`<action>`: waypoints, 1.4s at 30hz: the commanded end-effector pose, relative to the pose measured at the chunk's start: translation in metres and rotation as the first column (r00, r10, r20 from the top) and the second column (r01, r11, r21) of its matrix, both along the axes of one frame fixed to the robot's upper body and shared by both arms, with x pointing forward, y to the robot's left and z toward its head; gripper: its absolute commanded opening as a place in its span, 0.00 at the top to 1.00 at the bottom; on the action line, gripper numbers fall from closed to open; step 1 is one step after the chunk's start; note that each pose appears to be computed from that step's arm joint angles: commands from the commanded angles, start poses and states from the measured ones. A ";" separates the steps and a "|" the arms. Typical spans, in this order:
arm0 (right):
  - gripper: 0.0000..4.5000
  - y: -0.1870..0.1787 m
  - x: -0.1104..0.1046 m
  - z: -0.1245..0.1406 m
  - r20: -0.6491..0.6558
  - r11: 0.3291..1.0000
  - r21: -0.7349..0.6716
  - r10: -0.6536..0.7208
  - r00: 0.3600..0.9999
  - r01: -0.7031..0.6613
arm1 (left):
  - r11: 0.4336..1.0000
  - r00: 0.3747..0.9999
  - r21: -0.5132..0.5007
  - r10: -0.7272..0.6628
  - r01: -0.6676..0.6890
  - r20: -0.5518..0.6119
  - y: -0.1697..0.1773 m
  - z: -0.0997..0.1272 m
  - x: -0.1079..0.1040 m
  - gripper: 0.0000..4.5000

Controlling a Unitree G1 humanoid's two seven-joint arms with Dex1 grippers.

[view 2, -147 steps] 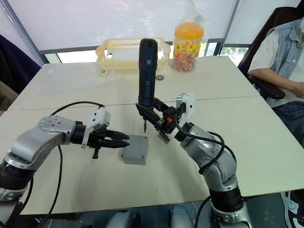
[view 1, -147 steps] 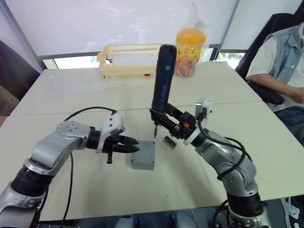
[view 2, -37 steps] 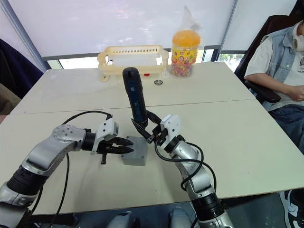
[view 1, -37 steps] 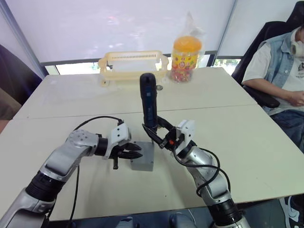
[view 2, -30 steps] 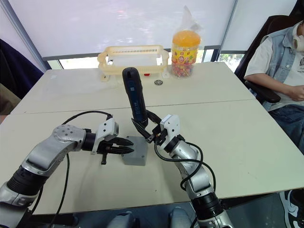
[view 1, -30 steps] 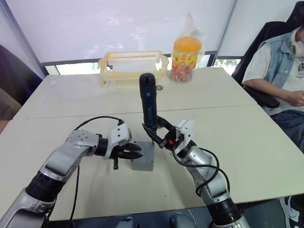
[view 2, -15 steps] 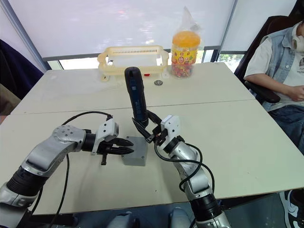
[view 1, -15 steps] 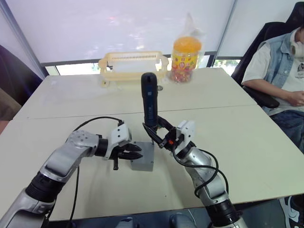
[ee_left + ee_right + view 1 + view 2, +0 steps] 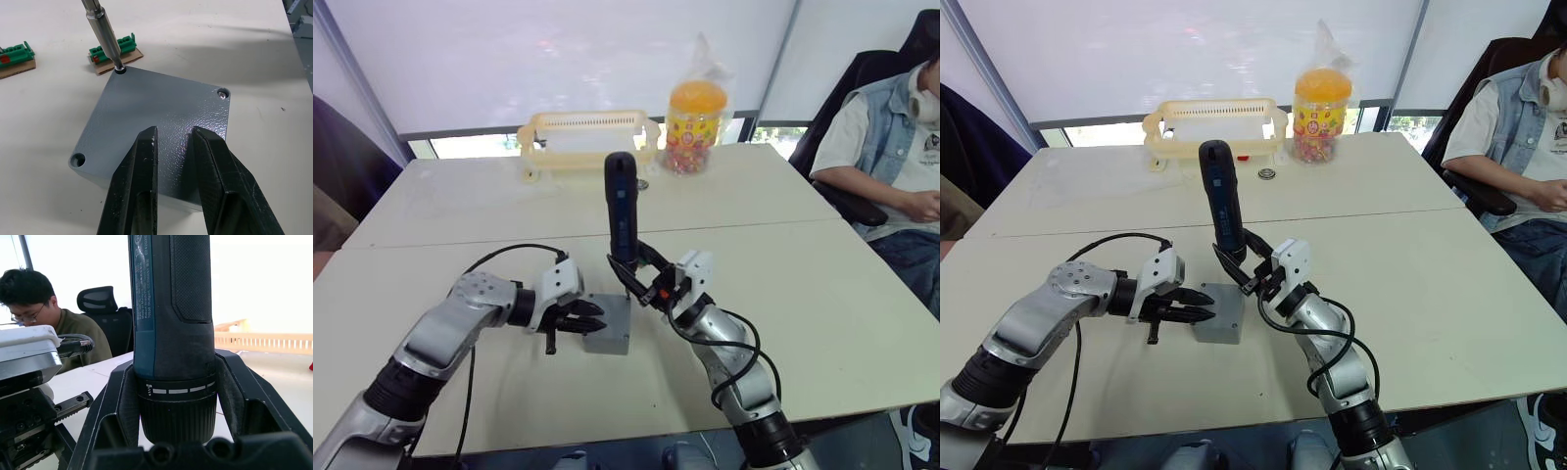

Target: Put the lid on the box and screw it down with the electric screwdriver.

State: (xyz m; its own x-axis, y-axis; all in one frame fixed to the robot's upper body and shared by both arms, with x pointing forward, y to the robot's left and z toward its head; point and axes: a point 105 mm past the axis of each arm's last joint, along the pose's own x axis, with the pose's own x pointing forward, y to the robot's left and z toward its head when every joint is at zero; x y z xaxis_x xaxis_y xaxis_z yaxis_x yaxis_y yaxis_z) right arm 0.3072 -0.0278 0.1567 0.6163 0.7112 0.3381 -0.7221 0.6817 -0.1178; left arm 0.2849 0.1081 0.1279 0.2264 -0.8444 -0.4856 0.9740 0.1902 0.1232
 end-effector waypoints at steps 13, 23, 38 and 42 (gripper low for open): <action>0.60 0.000 0.004 -0.049 -0.214 0.999 -0.042 0.012 0.977 -0.021 | 0.999 1.000 0.038 0.019 -0.019 0.000 0.006 -0.004 0.001 0.76; 0.60 0.001 0.003 -0.055 -0.229 0.998 -0.050 0.017 0.973 -0.030 | 0.999 1.000 0.037 0.023 -0.024 0.005 0.007 -0.003 0.002 0.76; 0.60 0.000 0.000 -0.070 -0.226 0.999 -0.042 -0.003 0.974 -0.007 | 0.998 0.999 0.047 0.035 -0.035 0.007 0.012 -0.003 0.000 0.76; 0.60 0.001 -0.002 -0.073 -0.229 0.998 -0.054 0.005 0.973 -0.018 | 0.998 0.999 0.051 0.034 -0.034 0.007 0.013 -0.003 0.000 0.76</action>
State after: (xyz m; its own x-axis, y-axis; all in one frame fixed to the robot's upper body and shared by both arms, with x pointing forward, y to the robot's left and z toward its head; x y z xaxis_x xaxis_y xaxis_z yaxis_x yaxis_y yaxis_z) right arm 0.3061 -0.0259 0.1500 0.6016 0.7036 0.3782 -0.7386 0.6702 -0.0719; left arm 0.2853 0.1155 0.1274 0.2473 -0.8250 -0.5081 0.9689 0.2053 0.1382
